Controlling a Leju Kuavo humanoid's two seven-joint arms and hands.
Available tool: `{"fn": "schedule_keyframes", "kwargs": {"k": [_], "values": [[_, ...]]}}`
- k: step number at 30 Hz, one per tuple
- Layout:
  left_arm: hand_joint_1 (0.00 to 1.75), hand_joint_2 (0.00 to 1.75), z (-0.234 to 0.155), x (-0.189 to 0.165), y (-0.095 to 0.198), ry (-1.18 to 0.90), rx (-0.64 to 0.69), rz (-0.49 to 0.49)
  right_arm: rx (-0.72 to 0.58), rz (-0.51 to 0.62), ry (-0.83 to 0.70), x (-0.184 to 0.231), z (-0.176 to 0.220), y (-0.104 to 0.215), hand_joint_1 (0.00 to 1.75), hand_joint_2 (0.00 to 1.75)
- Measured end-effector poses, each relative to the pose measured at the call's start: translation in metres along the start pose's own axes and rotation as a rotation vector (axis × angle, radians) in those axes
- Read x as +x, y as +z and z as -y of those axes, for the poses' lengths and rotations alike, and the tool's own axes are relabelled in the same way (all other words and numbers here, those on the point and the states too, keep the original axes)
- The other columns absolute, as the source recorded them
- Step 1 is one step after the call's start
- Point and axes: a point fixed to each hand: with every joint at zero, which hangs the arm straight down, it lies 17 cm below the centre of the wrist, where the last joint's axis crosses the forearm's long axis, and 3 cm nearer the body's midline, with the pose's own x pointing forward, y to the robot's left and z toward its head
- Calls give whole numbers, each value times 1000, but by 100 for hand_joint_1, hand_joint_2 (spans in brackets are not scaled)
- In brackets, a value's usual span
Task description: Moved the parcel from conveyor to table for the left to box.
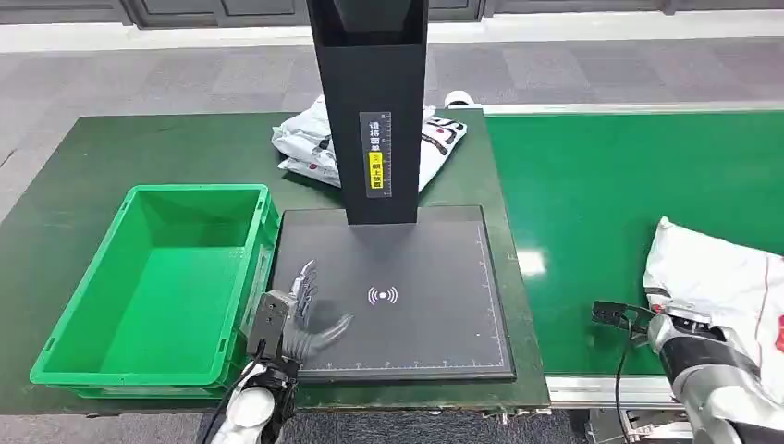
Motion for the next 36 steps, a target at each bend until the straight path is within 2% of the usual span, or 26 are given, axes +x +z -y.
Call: {"fn": "schedule_keyframes", "kwargs": {"k": [12,21,25,29,34,36], "values": [[0,175,1,-2,-1,-2,-7,-5,5,21,-17,4,3,1,175,175],[0,175,1,-2,0,-4,-7,-10,-78,34,-93,9,21,0,175,175],[0,175,0,-1,5,-10,-3,-11,-186,52,-261,19,47,2,175,175],[0,175,-1,-1,10,-8,2,-11,-213,79,-350,29,59,5,175,175],[0,175,-6,4,12,-25,29,-2,-393,397,-829,71,131,33,175,175],[0,175,-9,6,12,-35,46,2,-459,529,-962,88,163,54,175,175]]}}
